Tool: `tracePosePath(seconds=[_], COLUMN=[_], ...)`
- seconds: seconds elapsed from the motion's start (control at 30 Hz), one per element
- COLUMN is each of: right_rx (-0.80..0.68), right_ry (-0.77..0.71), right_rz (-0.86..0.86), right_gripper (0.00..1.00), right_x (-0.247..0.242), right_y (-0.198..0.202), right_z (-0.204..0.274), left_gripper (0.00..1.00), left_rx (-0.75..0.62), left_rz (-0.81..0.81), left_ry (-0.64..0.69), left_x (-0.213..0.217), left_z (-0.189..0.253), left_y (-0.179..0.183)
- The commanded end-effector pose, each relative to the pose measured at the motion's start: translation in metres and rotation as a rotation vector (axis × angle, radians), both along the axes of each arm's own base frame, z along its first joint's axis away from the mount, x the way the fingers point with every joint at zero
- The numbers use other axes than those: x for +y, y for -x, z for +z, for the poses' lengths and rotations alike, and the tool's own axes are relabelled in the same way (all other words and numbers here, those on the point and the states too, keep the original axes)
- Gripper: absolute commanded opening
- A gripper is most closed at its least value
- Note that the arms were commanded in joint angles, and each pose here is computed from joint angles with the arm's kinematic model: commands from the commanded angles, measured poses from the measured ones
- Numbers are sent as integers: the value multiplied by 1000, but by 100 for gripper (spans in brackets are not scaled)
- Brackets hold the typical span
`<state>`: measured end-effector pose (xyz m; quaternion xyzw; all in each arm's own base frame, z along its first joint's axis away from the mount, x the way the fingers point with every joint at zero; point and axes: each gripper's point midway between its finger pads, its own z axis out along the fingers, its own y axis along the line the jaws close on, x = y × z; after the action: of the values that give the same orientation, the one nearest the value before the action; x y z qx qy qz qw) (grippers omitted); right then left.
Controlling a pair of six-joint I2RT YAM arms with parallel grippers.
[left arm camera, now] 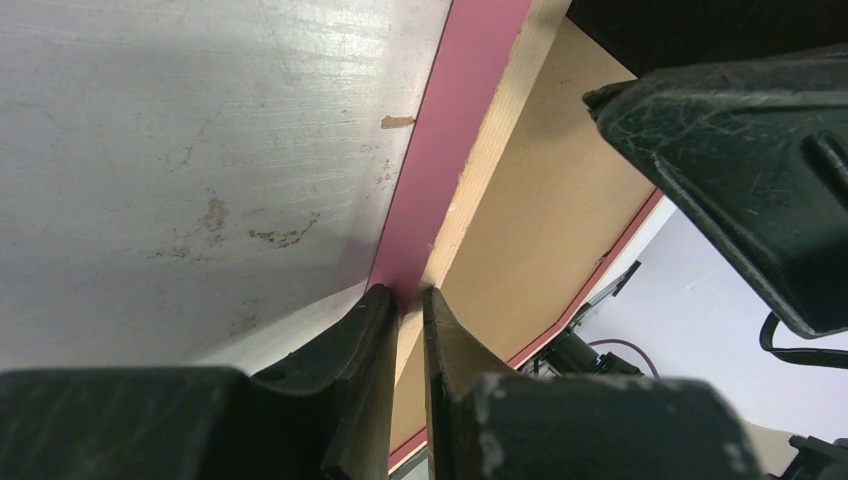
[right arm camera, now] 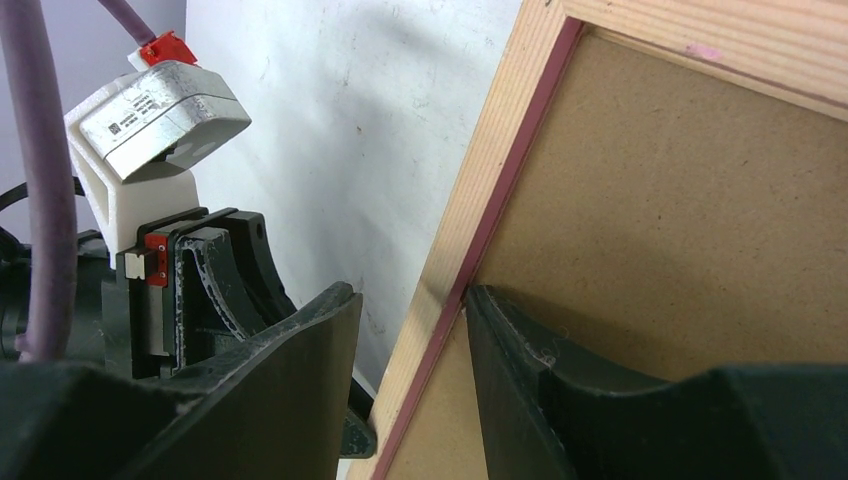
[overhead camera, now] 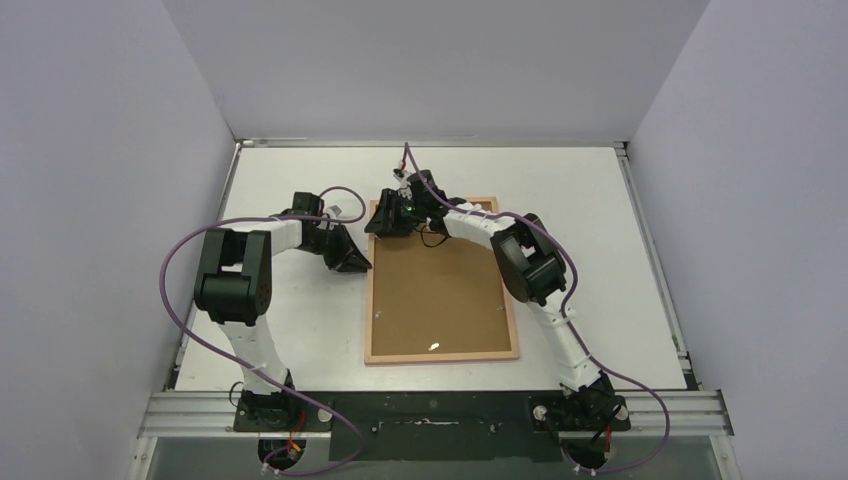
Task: Put the photo into the frame
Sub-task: Install the photo frame at the center of the board.
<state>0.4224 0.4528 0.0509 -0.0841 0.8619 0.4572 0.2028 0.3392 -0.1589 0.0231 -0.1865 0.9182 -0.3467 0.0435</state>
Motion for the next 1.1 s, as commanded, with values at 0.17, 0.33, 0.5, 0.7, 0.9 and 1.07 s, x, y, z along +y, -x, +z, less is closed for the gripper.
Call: tracePosePath(seconds=[0.17, 0.33, 0.5, 0.7, 0.9, 1.07], right_rx=[74, 83, 91, 96, 68, 20], right_ry=[47, 32, 33, 59, 54, 55], right_rz=[115, 138, 162, 161, 165, 122], right_gripper=[45, 45, 45, 45, 45, 45], right_x=[1, 1, 1, -4, -1, -3], right_y=[39, 41, 45, 46, 40, 24], right_z=[-25, -23, -24, -29, -18, -2], left_gripper=[12, 12, 12, 12, 12, 12], left_rx=[10, 16, 19, 20, 20, 31], left_rz=[9, 7, 5, 7, 7, 30], left_ry=[-130, -136, -138, -139, -140, -121], left_x=[17, 18, 18, 19, 19, 20], left_z=[-29, -29, -30, -30, -29, -26], left_y=[-3, -3, -3, -3, -3, -5])
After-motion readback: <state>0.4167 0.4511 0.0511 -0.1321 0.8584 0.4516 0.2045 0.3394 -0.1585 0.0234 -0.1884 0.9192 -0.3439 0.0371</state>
